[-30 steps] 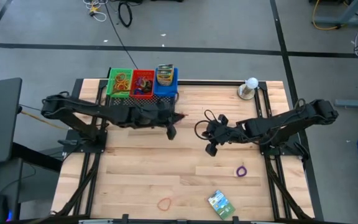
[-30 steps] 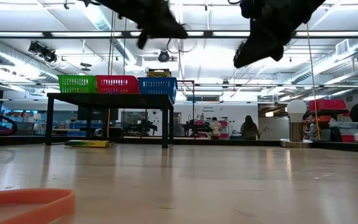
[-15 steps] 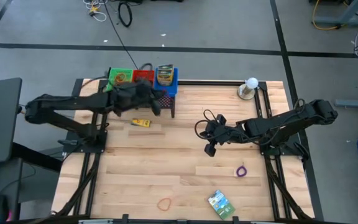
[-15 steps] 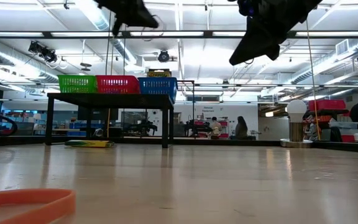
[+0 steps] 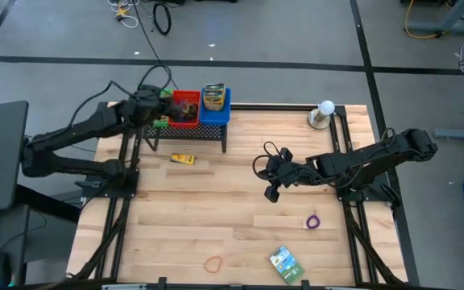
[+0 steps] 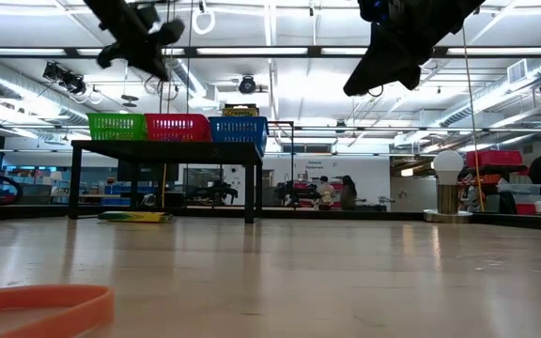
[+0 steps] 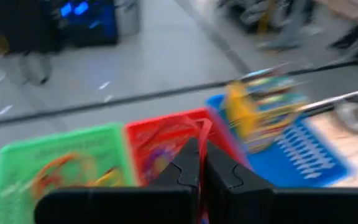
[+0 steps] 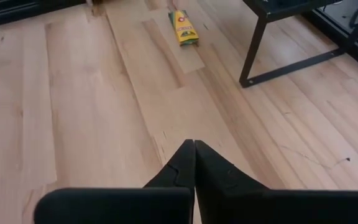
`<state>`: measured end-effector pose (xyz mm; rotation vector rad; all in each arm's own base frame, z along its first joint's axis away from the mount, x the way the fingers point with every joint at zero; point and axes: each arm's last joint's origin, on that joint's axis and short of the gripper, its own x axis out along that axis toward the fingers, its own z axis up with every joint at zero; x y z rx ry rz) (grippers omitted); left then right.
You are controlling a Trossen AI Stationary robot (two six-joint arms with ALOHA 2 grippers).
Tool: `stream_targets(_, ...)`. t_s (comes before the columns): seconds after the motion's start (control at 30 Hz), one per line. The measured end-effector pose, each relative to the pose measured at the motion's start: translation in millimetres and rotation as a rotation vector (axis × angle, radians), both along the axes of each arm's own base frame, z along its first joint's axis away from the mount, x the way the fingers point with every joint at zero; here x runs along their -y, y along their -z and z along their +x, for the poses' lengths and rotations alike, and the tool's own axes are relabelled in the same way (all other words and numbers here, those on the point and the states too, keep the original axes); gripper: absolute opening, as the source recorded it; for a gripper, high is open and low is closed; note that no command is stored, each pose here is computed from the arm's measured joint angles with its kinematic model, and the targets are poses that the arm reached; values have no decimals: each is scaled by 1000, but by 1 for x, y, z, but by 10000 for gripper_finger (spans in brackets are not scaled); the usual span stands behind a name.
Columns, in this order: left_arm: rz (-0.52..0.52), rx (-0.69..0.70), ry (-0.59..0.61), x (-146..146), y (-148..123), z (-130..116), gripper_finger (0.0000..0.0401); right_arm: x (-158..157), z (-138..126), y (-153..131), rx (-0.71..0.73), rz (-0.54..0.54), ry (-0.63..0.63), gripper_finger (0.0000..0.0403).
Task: Pick & Place Office Desk Supplies
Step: Put the red rubber band into the green bin on the shelf
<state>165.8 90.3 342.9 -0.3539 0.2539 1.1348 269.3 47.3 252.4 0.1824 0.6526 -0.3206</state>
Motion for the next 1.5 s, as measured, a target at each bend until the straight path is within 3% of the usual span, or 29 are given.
stream_targets(0.2, -106, -106, -216, -28, 15, -26, 5, 0, 0, 0, 3, 3, 3, 4)
stream_targets(0.33, -160, -150, -290, -45, 21, -38, 5, 0, 0, 0, 3, 3, 2, 4)
stream_targets(0.73, -357, -176, -198, -79, 42, -44, 6, 1, 0, 0, 4, -16, 17, 4)
stream_targets(0.9, -375, -186, -195, -82, 45, -43, 11, 1, 0, 0, 4, -19, 16, 4)
stream_targets(1.23, -367, -223, -145, -82, 44, -43, 94, 1, 0, 0, 1, -29, 12, 4)
stream_targets(1.5, -327, -275, -131, -78, 13, -46, 142, 2, 0, 0, -2, -43, 10, 4)
